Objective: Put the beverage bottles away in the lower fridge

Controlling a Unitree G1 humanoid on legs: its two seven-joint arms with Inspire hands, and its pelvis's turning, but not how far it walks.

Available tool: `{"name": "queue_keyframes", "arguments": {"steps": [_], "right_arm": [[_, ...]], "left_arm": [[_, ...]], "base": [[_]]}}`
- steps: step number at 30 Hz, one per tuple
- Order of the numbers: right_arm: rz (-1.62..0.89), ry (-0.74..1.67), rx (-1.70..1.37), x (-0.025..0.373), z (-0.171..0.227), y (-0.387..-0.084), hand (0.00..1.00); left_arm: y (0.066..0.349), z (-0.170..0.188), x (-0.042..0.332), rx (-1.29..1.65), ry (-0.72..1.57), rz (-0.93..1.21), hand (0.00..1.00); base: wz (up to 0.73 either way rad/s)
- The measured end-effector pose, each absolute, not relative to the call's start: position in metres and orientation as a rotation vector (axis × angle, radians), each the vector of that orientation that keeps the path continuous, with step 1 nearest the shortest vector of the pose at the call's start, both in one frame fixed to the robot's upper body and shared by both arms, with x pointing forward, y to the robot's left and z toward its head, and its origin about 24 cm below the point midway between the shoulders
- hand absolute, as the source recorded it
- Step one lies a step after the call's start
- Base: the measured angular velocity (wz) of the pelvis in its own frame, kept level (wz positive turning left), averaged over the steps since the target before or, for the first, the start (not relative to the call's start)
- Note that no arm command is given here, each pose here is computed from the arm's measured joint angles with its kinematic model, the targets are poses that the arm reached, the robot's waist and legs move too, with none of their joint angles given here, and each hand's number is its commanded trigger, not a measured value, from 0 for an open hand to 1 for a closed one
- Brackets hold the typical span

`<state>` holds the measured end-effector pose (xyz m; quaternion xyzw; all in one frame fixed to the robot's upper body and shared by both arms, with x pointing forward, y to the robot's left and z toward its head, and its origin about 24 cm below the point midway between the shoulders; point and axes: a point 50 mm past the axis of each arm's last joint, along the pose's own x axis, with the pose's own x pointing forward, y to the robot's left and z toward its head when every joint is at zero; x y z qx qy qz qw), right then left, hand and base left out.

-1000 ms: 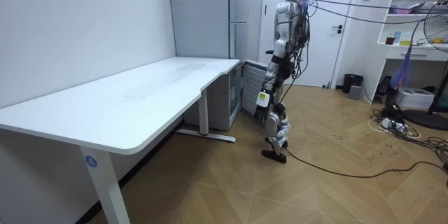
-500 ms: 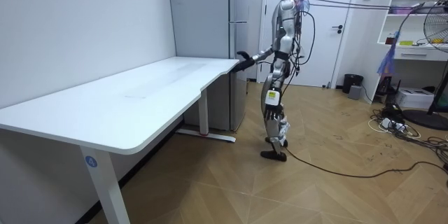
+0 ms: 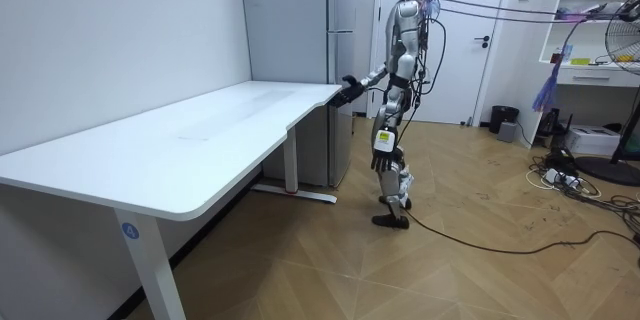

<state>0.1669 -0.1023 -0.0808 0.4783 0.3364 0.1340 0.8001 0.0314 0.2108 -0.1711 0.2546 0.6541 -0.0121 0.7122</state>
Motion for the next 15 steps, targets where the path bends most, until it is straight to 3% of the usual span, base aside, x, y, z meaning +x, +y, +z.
{"name": "queue_keyframes", "arguments": {"steps": [4,15], "right_arm": [[0.289,0.798,0.894,0.155,-0.098,-0.114,0.0],[0.042,1.217,0.362,0.08,-0.159,-0.2,0.0]], "left_arm": [[0.212,-0.171,0.026,0.554,1.471,-0.016,0.0],[0.23,-0.166,0.015,0.514,1.489,0.059,0.0]], "base": [[0.08],[0.07]]}}
